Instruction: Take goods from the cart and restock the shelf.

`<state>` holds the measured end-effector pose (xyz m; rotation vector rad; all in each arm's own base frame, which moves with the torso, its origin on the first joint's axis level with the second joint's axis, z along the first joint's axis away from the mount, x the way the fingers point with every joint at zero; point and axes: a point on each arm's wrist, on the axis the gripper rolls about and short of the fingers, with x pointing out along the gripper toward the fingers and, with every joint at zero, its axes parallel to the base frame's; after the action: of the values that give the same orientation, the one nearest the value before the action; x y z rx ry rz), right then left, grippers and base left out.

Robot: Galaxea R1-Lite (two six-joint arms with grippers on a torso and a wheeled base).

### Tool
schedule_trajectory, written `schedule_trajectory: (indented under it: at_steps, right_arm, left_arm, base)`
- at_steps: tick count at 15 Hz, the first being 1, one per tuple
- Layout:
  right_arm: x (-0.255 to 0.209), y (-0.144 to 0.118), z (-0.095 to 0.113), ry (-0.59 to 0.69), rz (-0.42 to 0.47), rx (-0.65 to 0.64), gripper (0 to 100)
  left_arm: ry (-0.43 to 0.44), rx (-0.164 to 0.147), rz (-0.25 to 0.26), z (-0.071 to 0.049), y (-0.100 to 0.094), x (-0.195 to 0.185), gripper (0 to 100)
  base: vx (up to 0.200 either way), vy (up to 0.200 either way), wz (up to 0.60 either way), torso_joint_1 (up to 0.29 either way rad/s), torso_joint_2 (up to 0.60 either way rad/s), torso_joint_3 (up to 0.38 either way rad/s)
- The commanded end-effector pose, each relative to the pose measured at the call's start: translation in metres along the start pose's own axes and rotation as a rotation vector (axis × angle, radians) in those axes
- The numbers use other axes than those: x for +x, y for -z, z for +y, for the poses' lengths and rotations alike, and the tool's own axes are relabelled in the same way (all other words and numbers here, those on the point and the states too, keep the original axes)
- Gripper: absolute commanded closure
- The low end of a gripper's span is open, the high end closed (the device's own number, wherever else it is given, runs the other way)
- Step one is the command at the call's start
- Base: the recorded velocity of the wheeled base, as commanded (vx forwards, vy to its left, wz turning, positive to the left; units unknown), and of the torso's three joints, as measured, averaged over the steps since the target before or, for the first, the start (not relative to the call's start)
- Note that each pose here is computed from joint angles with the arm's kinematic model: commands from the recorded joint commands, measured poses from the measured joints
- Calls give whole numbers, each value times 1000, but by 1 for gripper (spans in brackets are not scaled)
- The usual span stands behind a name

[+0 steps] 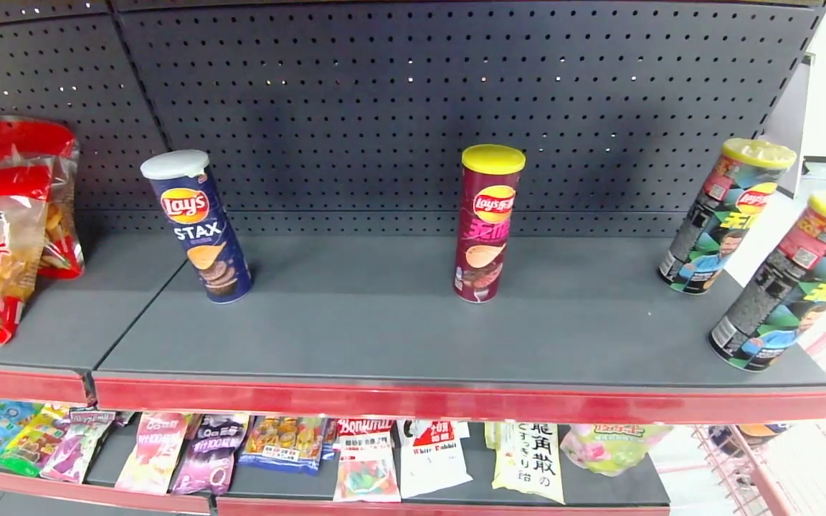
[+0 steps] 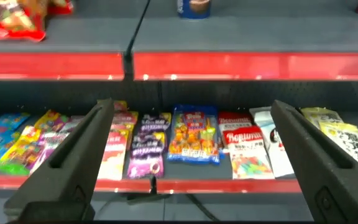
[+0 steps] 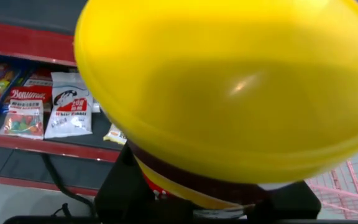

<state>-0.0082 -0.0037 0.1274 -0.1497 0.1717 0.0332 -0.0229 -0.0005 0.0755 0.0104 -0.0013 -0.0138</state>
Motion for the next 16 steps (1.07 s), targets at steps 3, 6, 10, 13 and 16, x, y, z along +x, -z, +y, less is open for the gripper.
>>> schedule_trajectory:
  at_steps: [3, 6, 10, 13, 16]
  right_arm:
    - [0, 0, 0, -2, 0, -1, 100]
    - [-2, 0, 1, -37, -21, 3, 100]
    - [-3, 2, 1, -42, -28, 3, 100]
    - [-3, 5, 1, -45, -27, 3, 100]
    - [-2, -1, 1, -52, -27, 3, 100]
  left_arm:
    - [0, -3, 1, 0, 0, 0, 0]
    - [0, -6, 1, 0, 0, 0, 0]
    - [3, 9, 1, 0, 0, 0, 0]
    - [113, 68, -8, -2, -1, 0, 0]
    - [281, -119, -75, -4, -139, 21, 0]
  base:
    - [133, 0, 0, 10, 0, 2]
    - [0, 0, 0, 0, 0, 0]
    - [0, 0, 0, 0, 0, 0]
    - [0, 0, 0, 0, 0, 0]
    - [0, 0, 0, 0, 0, 0]
